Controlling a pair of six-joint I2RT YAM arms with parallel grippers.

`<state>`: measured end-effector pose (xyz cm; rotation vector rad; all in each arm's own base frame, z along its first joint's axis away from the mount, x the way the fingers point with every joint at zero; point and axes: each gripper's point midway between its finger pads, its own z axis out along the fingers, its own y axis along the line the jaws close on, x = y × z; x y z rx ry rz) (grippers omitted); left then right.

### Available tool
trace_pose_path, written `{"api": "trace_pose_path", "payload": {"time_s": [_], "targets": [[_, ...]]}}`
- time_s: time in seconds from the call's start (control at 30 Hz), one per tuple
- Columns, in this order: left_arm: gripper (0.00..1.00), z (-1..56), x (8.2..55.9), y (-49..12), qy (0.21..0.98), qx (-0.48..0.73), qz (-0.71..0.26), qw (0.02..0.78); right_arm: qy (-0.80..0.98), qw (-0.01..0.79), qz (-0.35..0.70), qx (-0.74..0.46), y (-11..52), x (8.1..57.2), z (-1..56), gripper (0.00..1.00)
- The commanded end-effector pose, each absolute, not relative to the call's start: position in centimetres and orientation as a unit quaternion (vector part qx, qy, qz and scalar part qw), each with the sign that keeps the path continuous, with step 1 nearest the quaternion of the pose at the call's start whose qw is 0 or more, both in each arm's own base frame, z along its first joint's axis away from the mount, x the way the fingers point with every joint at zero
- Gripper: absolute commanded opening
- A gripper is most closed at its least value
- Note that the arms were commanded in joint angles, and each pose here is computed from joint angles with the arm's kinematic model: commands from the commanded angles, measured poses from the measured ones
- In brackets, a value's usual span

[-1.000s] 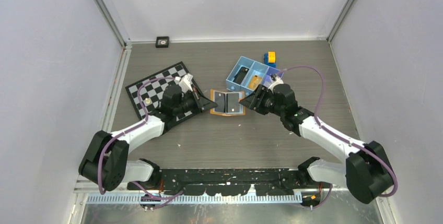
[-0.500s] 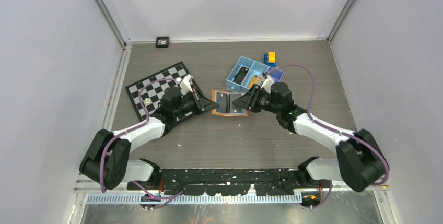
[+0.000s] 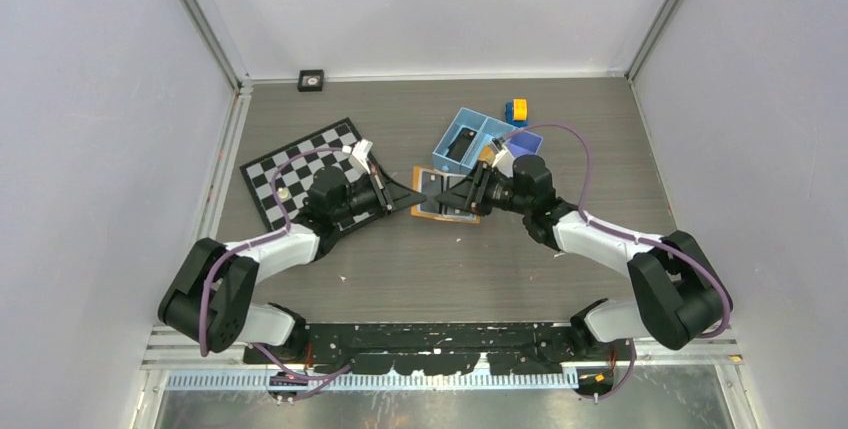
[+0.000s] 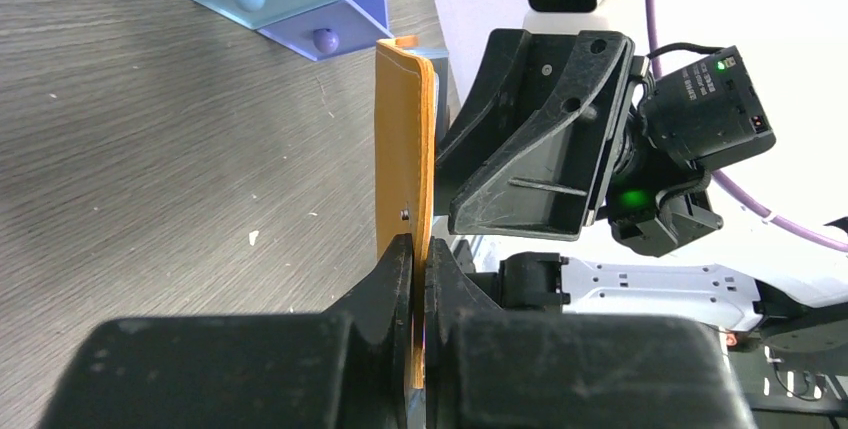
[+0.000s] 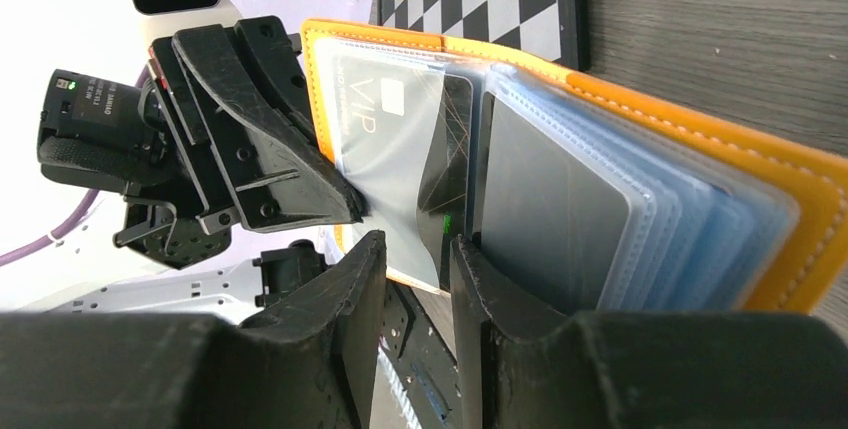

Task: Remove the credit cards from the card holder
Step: Remove the credit card from the card holder.

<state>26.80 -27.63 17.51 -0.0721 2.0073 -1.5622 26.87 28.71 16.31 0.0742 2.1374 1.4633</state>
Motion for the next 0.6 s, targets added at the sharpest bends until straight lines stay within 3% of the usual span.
{"api": "trace_pose_path", "payload": {"time_s": [0.0, 0.3, 0.57], "targets": [[0.00, 21.7, 25.8, -28.6, 0.696, 0.019, -0.646, 0.312, 0.782, 0.284, 0.554, 0.026, 29.0, 27.8, 17.7, 0.36], [0.00, 22.0, 25.7, -28.5, 0.692, 0.018, -0.650, 0.314, 0.784, 0.313, 0.532, 0.059, 26.9, 28.6, 17.7, 0.44], [0.00, 22.9, 25.4, -28.6, 0.678, 0.022, -0.664, 0.315, 0.780, 0.296, 0.548, 0.054, 27.5, 28.5, 17.5, 0.40]]}}
